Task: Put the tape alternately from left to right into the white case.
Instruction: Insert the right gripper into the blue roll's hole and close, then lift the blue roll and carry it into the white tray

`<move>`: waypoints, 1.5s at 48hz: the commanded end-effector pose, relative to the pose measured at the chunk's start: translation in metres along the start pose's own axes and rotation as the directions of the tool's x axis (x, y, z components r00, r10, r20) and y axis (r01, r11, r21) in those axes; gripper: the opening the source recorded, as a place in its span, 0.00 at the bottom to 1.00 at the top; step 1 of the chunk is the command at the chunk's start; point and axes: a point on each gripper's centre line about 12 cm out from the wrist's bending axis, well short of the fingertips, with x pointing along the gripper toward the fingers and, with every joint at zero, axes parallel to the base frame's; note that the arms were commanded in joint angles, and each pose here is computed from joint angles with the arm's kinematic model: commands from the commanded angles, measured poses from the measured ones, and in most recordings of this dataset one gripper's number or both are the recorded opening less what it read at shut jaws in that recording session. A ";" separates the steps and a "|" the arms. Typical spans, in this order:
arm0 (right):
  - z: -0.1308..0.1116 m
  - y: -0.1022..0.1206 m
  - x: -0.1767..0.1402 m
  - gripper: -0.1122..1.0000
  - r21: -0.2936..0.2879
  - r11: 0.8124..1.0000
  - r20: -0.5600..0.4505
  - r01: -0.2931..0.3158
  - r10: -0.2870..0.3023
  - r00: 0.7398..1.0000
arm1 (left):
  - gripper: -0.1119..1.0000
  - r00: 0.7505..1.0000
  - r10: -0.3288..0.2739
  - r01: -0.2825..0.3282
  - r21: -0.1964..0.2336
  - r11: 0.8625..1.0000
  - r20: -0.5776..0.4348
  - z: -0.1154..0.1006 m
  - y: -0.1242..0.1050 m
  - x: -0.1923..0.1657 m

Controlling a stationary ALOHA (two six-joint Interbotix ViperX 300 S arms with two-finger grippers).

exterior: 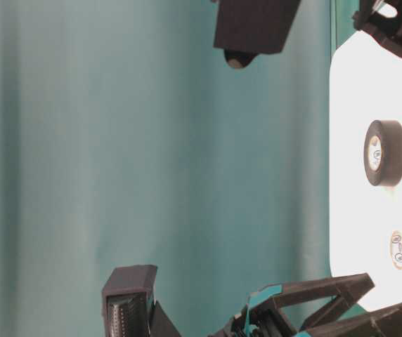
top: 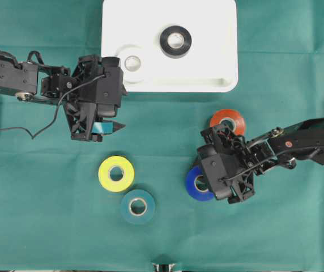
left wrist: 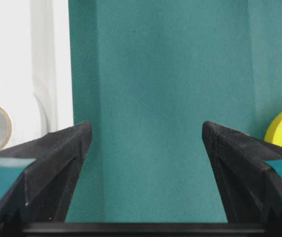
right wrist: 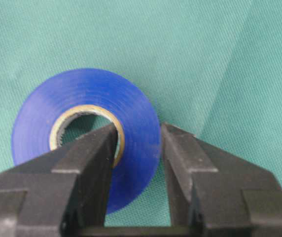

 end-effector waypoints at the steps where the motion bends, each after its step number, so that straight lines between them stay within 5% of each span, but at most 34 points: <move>1: 0.013 0.000 -0.011 0.11 0.003 1.000 0.046 -0.001 0.001 0.999 | 0.94 1.000 0.001 -0.001 0.000 1.000 0.031 0.008 0.000 -0.004; 42: 0.035 -0.003 -0.053 0.11 0.011 1.000 0.107 0.027 -0.028 0.994 | 0.94 1.000 0.001 -0.001 0.001 1.000 0.029 0.008 0.000 -0.004; 60: 0.030 -0.042 -0.067 0.11 0.091 0.989 0.084 0.115 -0.123 0.989 | 0.94 0.999 -0.001 0.001 0.003 1.000 0.038 0.008 -0.001 -0.004; 72: 0.024 -0.080 -0.083 0.11 0.173 0.967 0.090 0.189 -0.207 0.974 | 0.94 0.999 -0.002 0.002 0.003 1.000 0.039 0.008 -0.002 -0.004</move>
